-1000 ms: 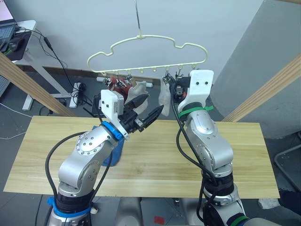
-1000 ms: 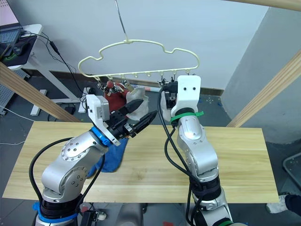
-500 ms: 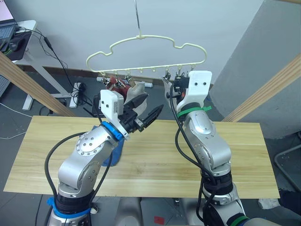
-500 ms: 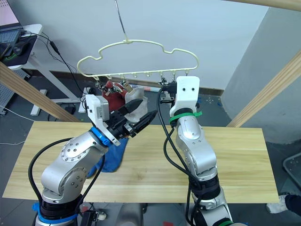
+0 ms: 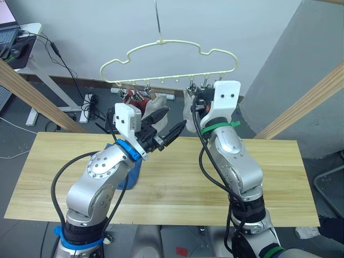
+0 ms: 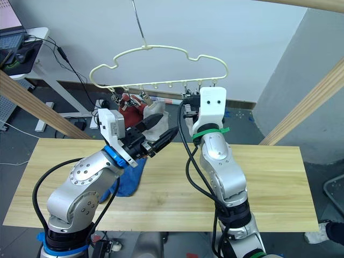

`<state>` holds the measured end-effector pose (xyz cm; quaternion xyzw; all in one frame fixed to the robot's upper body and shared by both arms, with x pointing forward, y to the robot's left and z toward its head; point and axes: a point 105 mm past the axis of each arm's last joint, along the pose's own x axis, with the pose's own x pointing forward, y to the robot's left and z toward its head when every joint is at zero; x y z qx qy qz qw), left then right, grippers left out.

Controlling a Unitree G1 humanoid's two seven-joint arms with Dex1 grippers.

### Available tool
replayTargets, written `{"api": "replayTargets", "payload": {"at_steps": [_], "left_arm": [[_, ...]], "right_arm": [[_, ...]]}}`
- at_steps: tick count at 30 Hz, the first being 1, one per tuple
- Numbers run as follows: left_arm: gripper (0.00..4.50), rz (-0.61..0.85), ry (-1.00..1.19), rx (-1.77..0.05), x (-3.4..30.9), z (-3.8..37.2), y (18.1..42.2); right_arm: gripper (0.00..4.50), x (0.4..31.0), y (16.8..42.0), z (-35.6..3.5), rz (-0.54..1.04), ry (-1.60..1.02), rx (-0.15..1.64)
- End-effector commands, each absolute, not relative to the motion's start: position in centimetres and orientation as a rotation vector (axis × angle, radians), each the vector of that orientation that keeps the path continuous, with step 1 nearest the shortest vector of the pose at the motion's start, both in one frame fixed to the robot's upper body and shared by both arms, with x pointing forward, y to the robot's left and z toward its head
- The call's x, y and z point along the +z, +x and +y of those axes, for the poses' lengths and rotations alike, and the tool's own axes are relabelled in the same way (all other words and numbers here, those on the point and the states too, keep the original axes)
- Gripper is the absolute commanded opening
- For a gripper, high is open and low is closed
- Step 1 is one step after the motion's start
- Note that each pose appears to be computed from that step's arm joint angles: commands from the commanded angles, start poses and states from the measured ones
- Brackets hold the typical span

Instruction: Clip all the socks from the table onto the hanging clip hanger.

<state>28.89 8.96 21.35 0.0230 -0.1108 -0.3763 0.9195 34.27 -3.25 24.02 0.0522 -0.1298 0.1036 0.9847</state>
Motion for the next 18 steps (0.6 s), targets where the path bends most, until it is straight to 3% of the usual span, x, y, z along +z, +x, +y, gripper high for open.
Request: {"api": "replayTargets", "payload": {"at_steps": [1, 18], "left_arm": [[3.31, -0.281, 0.055, -0.794, 22.29, 8.47, 28.09], [3.31, -0.286, 0.056, -0.796, 22.36, 8.44, 28.05]], "right_arm": [[2.32, 25.81, 33.35, -2.13, -0.324, 0.158, 0.244], [2.32, 26.38, 33.04, -1.6, -0.352, 0.175, 0.275]]}}
